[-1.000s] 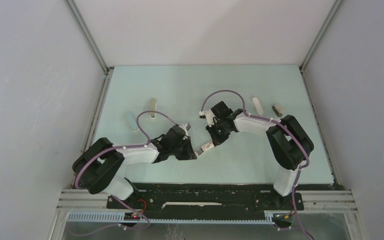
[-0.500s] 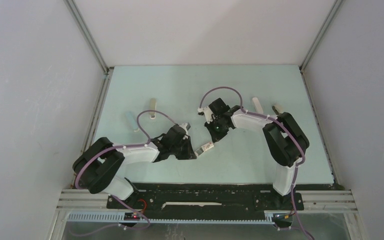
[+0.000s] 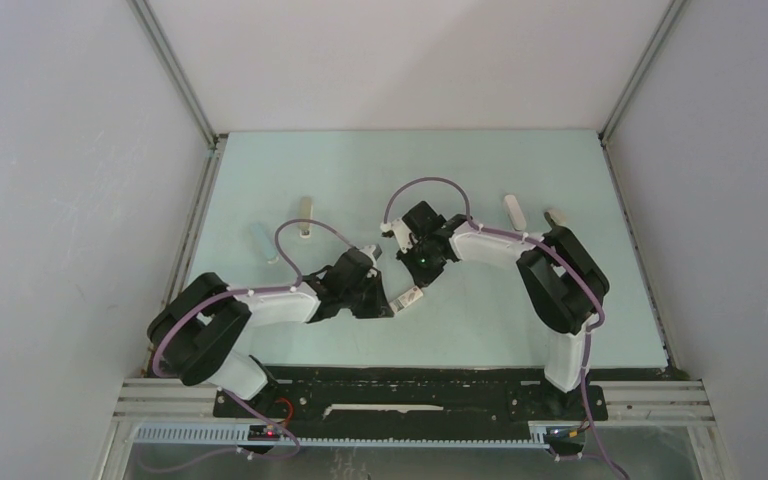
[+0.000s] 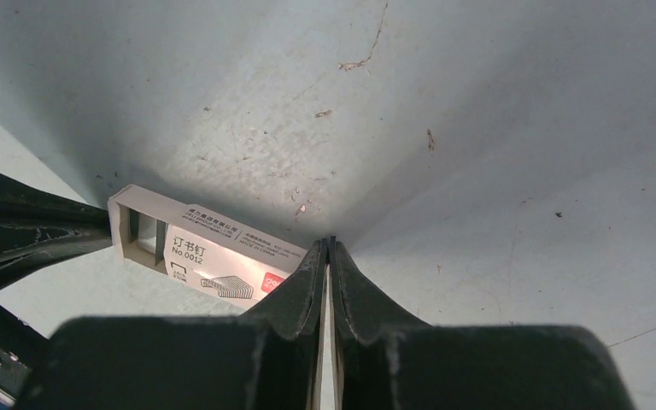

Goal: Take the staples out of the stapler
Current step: Close the staple box at the center of the board.

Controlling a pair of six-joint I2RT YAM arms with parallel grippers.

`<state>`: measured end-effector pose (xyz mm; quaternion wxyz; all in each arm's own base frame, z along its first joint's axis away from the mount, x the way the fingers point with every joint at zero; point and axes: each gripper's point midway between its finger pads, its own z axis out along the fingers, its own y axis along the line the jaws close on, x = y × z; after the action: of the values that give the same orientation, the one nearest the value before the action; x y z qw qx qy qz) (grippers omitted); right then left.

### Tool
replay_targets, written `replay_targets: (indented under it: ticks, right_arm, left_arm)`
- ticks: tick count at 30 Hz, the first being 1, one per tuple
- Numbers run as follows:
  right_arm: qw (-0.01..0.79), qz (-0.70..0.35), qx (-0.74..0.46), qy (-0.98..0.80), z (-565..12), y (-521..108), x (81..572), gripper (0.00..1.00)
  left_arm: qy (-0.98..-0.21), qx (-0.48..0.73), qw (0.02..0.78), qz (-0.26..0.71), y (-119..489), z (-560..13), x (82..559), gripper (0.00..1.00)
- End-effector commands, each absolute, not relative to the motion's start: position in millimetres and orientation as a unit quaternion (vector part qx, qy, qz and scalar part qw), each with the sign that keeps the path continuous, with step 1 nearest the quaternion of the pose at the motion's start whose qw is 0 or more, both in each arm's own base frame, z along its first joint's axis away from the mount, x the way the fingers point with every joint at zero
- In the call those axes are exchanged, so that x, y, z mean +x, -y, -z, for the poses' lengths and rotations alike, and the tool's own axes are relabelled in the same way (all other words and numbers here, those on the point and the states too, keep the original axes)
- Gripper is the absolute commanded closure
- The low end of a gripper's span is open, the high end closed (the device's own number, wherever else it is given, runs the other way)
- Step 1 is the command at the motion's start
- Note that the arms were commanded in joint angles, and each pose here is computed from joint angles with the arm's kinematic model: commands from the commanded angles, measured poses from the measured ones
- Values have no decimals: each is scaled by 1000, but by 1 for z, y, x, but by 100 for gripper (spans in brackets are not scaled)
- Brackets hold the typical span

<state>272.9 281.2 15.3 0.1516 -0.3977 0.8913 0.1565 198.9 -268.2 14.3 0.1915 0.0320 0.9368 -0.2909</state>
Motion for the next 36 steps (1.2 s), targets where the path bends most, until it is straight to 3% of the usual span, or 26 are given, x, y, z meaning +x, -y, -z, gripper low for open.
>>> replay_targets:
  ticks: [1,9,21,26,31,36]
  right_arm:
    - [136,-142,-398,-896,-5,-275,273,89]
    - [131,-142,-386,-902,-5,-267,277,88]
    - [123,-143,-386,-903,-2,-267,274,88]
    - [125,-143,-386,-903,-2,-267,274,88]
    - [124,-145,-384,-904,-2,-267,273,88]
    - [127,-146,-381,-904,-5,-266,275,87]
  left_arm:
    - [-947,29,189,259,256,-5,202,89]
    - [-941,22,198,275,256,-19,203,82]
    - [-919,16,227,322,249,-41,197,79]
    - [-896,9,251,365,249,-51,194,69]
    - [-871,-7,273,409,250,-61,192,46]
    - [-860,-28,279,427,248,-60,190,42]
